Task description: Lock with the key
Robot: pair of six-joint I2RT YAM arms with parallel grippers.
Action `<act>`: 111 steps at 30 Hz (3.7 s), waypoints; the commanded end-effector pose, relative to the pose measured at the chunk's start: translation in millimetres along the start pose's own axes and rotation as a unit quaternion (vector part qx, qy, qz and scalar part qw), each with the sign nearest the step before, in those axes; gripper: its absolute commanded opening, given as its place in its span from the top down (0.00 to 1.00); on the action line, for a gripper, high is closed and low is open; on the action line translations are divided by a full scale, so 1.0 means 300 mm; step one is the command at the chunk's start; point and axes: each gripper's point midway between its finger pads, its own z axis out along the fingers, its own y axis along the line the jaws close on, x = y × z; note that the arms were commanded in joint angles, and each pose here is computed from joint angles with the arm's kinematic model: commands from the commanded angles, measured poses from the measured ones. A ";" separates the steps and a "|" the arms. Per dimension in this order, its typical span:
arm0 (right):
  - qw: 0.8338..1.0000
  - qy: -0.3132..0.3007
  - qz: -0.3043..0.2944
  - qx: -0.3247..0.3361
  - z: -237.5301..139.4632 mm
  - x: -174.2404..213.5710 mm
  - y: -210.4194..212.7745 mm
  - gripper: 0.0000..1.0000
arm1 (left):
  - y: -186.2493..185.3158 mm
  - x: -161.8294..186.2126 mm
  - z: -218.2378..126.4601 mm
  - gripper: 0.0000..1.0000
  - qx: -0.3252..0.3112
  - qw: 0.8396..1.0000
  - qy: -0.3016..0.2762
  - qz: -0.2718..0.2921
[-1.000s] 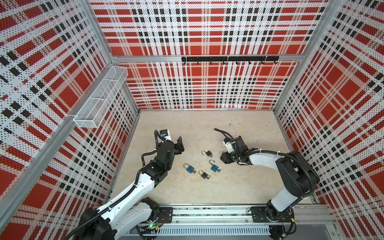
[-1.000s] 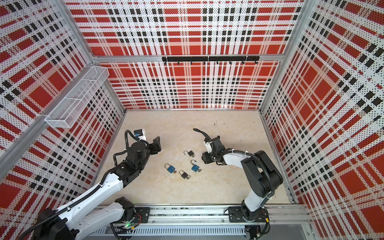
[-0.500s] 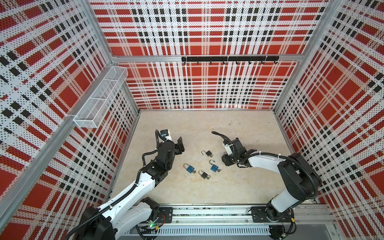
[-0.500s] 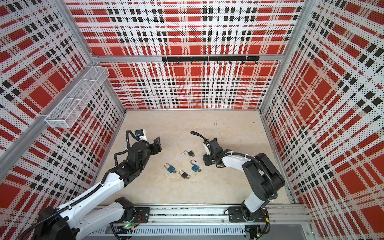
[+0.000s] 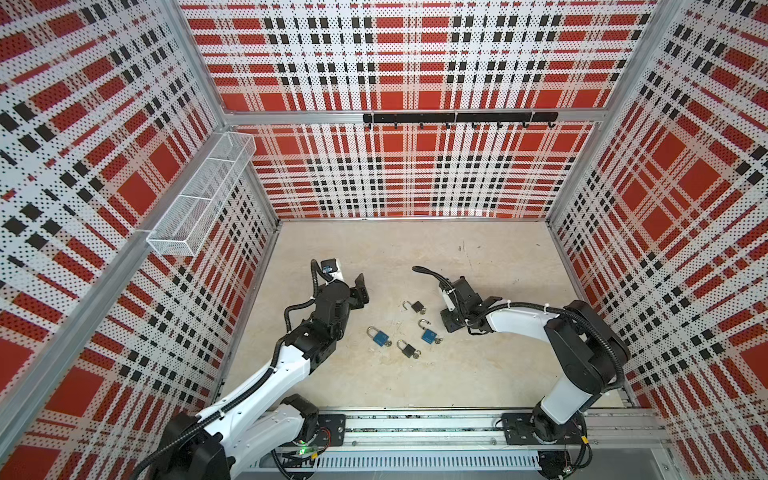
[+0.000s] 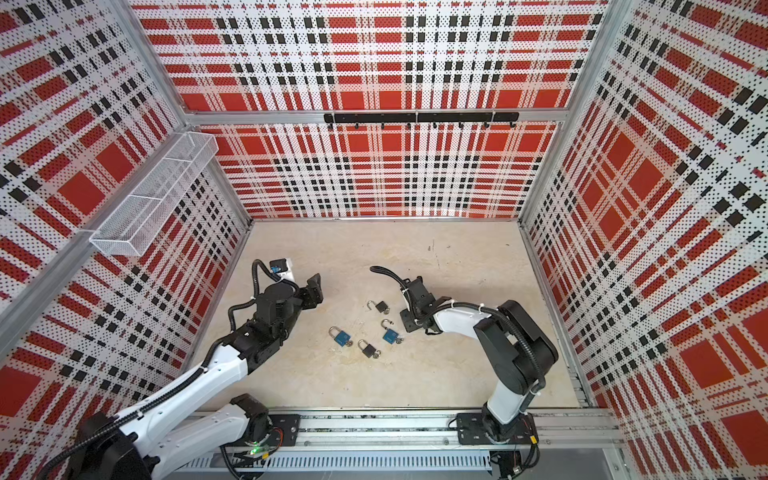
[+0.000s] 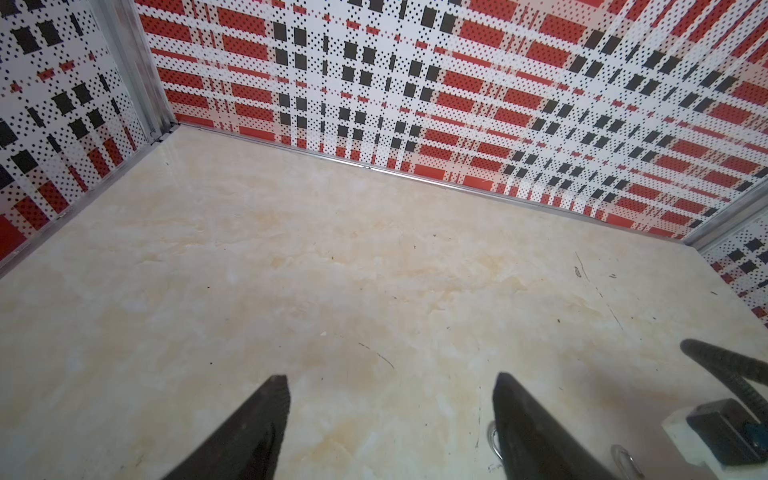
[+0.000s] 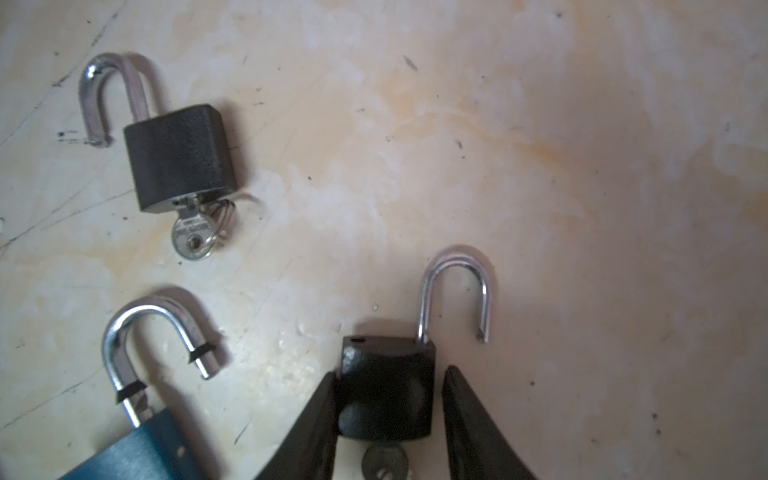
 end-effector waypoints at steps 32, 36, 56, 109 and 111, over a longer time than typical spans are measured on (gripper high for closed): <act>0.998 -0.049 -0.034 -0.006 -0.145 -0.118 0.026 0.84 | -0.103 -0.003 -0.012 0.31 0.060 0.998 0.036 0.001; 0.997 -0.068 -0.041 -0.022 -0.208 -0.152 0.044 0.85 | -0.167 0.009 -0.025 0.32 0.094 0.993 0.063 0.004; 0.981 -0.152 -0.091 -0.083 -0.458 -0.243 0.186 0.86 | -0.462 0.206 -0.023 0.46 0.231 0.948 0.216 -0.047; 0.962 -0.207 -0.071 -0.161 -0.569 -0.300 0.292 0.89 | -0.747 0.305 -0.004 0.75 0.369 0.885 0.245 -0.143; 0.962 -0.209 -0.070 -0.162 -0.572 -0.302 0.293 0.90 | -0.749 0.308 -0.003 0.76 0.369 0.884 0.247 -0.144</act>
